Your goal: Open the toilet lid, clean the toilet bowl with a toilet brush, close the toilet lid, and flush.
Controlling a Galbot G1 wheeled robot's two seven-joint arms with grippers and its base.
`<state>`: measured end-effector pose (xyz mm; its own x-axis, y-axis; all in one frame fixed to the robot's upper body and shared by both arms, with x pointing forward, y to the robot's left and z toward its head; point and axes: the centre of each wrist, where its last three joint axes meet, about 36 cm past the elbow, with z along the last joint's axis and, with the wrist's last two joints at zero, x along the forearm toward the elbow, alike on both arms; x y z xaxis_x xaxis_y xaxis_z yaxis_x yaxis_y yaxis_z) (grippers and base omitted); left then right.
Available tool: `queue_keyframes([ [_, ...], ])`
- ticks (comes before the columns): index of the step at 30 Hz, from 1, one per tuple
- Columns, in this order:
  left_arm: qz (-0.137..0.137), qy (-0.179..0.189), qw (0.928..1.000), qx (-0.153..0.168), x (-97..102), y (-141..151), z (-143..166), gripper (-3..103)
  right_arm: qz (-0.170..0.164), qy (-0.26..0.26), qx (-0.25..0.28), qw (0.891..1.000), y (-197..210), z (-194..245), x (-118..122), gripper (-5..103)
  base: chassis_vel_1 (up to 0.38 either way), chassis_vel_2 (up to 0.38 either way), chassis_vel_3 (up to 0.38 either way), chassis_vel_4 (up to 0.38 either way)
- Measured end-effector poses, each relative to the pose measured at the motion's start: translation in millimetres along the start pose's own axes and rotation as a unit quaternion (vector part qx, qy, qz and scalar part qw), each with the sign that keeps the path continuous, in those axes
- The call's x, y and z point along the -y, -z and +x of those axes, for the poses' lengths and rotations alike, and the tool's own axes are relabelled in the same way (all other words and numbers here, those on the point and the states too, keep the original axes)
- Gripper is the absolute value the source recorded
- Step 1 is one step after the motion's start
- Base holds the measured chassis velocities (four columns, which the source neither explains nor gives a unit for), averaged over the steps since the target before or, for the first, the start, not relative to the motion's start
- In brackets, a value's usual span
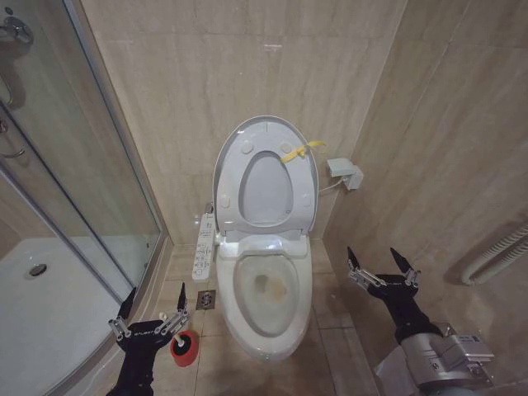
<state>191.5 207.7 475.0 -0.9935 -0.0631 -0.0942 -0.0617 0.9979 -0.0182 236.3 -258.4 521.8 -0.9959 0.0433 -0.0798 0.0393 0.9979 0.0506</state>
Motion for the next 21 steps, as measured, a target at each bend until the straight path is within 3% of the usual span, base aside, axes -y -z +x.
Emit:
queue_keyframes([
  [21,0.0,0.0,1.0,0.0,0.0,0.0,0.0,100,-0.003,-0.004,-0.01,1.0,-3.8,4.5,-2.1,100,0.0,0.0,0.0,0.0],
])
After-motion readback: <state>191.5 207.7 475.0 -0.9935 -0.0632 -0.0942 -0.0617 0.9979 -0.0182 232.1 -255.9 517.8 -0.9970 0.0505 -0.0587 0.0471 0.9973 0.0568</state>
